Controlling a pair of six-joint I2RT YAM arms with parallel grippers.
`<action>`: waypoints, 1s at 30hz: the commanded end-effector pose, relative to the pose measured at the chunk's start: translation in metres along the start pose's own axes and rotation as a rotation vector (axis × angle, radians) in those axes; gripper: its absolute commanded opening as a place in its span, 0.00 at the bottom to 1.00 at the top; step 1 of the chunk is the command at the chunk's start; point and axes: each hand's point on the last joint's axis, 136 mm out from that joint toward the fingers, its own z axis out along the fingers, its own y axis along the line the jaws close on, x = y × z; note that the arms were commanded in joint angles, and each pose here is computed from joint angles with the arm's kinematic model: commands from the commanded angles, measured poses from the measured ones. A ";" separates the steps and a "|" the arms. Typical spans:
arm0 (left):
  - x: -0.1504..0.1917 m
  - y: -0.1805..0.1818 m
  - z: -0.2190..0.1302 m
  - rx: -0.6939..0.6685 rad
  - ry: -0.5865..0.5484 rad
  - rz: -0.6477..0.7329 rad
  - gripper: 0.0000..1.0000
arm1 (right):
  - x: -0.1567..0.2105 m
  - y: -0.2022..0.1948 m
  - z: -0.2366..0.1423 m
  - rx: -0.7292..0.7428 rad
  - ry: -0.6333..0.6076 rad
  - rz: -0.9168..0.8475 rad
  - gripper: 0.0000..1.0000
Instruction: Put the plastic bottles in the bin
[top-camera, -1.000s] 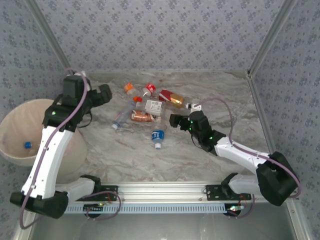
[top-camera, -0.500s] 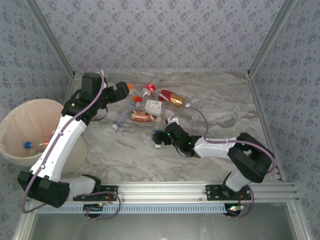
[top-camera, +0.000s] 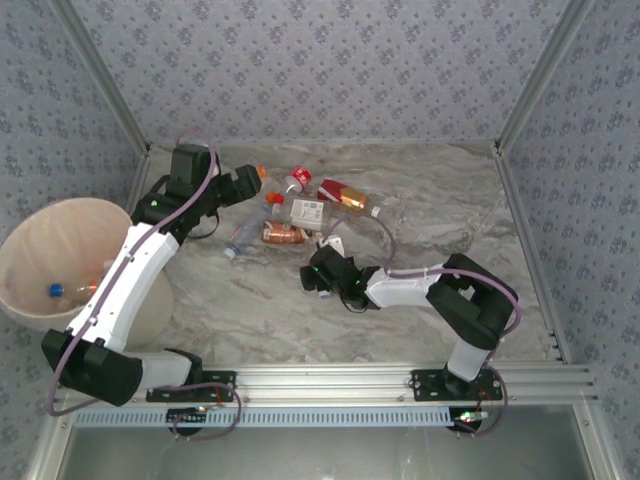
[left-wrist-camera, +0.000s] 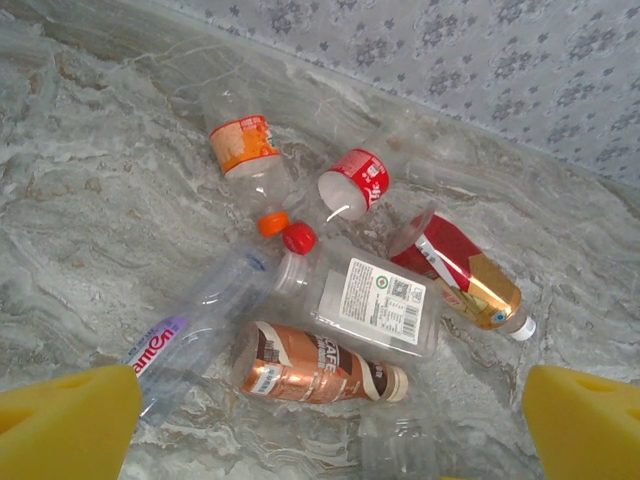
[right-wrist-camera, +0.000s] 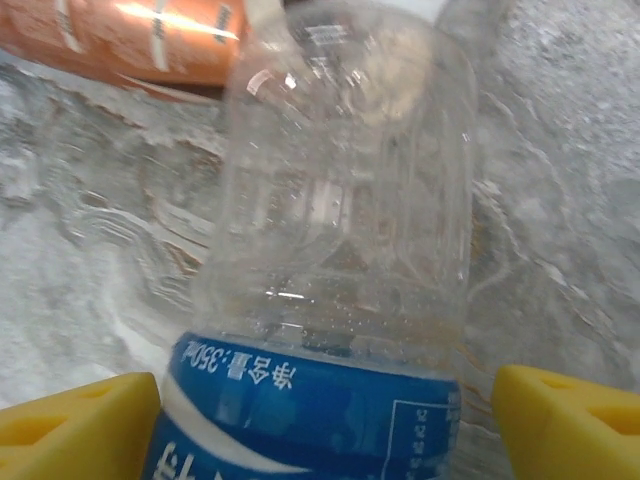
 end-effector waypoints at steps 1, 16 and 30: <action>0.002 0.001 0.002 -0.009 0.008 -0.004 0.98 | 0.011 -0.015 0.004 0.092 0.036 -0.006 0.83; 0.010 -0.009 0.011 0.053 0.041 0.006 0.98 | -0.005 0.006 -0.012 -0.119 -0.110 -0.085 0.57; 0.045 -0.094 0.015 0.496 0.140 0.041 0.98 | -0.099 0.032 -0.081 -0.455 -0.367 -0.011 0.56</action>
